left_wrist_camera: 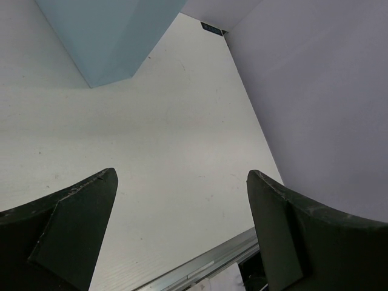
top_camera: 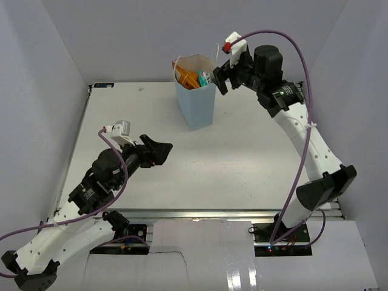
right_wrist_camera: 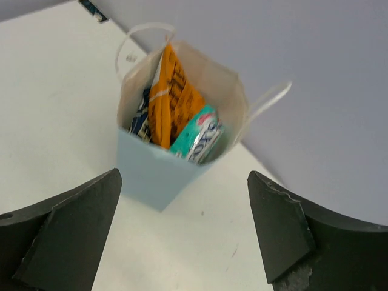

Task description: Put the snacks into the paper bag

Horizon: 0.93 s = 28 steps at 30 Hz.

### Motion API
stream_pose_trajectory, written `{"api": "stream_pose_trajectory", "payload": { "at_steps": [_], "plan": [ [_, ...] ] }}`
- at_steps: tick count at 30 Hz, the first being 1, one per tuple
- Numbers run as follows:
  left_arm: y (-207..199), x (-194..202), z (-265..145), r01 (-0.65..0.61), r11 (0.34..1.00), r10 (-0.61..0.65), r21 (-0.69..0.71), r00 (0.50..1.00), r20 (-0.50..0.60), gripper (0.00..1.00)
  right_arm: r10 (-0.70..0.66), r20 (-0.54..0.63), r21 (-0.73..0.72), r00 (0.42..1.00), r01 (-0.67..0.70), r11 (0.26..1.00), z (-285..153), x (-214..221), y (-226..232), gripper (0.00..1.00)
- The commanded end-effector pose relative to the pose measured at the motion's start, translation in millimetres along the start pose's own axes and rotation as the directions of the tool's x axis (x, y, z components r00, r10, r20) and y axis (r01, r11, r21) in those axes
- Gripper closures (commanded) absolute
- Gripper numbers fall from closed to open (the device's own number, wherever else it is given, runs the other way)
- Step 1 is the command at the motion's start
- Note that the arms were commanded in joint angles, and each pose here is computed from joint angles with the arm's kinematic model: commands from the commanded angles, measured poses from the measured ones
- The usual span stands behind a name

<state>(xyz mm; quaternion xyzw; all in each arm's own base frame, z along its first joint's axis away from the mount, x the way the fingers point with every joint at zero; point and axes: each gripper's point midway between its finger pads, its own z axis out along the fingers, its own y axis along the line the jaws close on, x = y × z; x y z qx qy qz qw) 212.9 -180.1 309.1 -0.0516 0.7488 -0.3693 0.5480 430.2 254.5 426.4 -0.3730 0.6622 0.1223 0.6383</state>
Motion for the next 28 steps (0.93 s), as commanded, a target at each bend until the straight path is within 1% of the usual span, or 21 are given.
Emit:
{"api": "stream_pose_trajectory", "payload": {
  "at_steps": [1, 2, 5, 6, 7, 8, 9, 11, 12, 13, 16, 17, 18, 20, 25, 28],
  "plan": [
    [4, -3, -6, -0.031, 0.999, 0.031, -0.033, 0.999, -0.017, 0.02, 0.117, -0.097, -0.023, 0.988, -0.12, 0.992, -32, 38, 10, 0.1],
    [5, -3, -7, -0.036, 0.999, 0.036, -0.04, 0.999, -0.022, 0.02, 0.147, -0.161, -0.033, 0.976, -0.154, 0.988, -38, 66, 16, 0.1],
    [11, -2, -6, -0.065, 0.995, 0.061, -0.079, 0.997, -0.043, 0.02, 0.226, -0.189, 0.032, 0.956, -0.224, 0.974, -72, 91, 2, 0.1],
    [13, 0, -5, -0.075, 0.993, 0.07, -0.095, 0.996, -0.057, 0.02, 0.265, -0.245, 0.075, 0.933, -0.255, 0.964, -81, 124, -3, 0.1],
    [14, 1, -3, -0.085, 0.991, 0.078, -0.101, 0.995, -0.068, 0.02, 0.291, -0.233, 0.117, 0.928, -0.271, 0.956, -96, 125, -6, 0.1],
    [17, 4, -2, -0.092, 0.989, 0.083, -0.112, 0.993, -0.082, 0.02, 0.317, -0.246, 0.178, 0.916, -0.279, 0.944, -106, 139, -16, 0.1],
    [19, 7, 1, -0.1, 0.987, 0.089, -0.122, 0.991, -0.097, 0.02, 0.341, -0.271, 0.205, 0.9, -0.292, 0.934, -120, 157, -11, 0.1],
    [22, 12, 4, -0.102, 0.986, 0.087, -0.135, 0.989, -0.116, 0.02, 0.359, -0.284, 0.244, 0.889, -0.295, 0.924, -135, 173, -10, 0.1],
    [23, 16, 5, -0.101, 0.985, 0.084, -0.14, 0.989, -0.125, 0.02, 0.376, -0.306, 0.265, 0.875, -0.302, 0.916, -144, 192, -7, 0.1],
    [24, 18, 8, -0.096, 0.985, 0.076, -0.147, 0.988, -0.132, 0.02, 0.371, -0.279, 0.282, 0.886, -0.294, 0.913, -156, 187, -7, 0.1],
    [26, 22, 14, -0.098, 0.983, 0.076, -0.154, 0.987, -0.142, 0.02, 0.381, -0.262, 0.365, 0.887, -0.274, 0.89, -180, 196, -13, 0.1],
    [24, 22, 16, -0.1, 0.984, 0.079, -0.15, 0.987, -0.141, 0.02, 0.39, -0.26, 0.411, 0.883, -0.264, 0.872, -189, 200, -19, 0.1],
    [23, 22, 18, -0.101, 0.984, 0.08, -0.148, 0.987, -0.143, 0.02, 0.386, -0.237, 0.439, 0.892, -0.256, 0.861, -197, 196, -21, 0.1],
    [23, 26, 23, -0.103, 0.984, 0.08, -0.145, 0.984, -0.158, 0.02, 0.405, -0.235, 0.504, 0.884, -0.246, 0.828, -208, 205, -26, 0.1],
    [20, 32, 27, -0.089, 0.988, 0.067, -0.126, 0.982, -0.174, 0.02, 0.404, -0.209, 0.565, 0.89, -0.228, 0.793, -224, 202, -31, 0.1],
    [20, 32, 26, -0.087, 0.989, 0.065, -0.123, 0.983, -0.175, 0.02, 0.394, -0.202, 0.569, 0.897, -0.22, 0.792, -226, 200, -32, 0.1]
  ]
}}
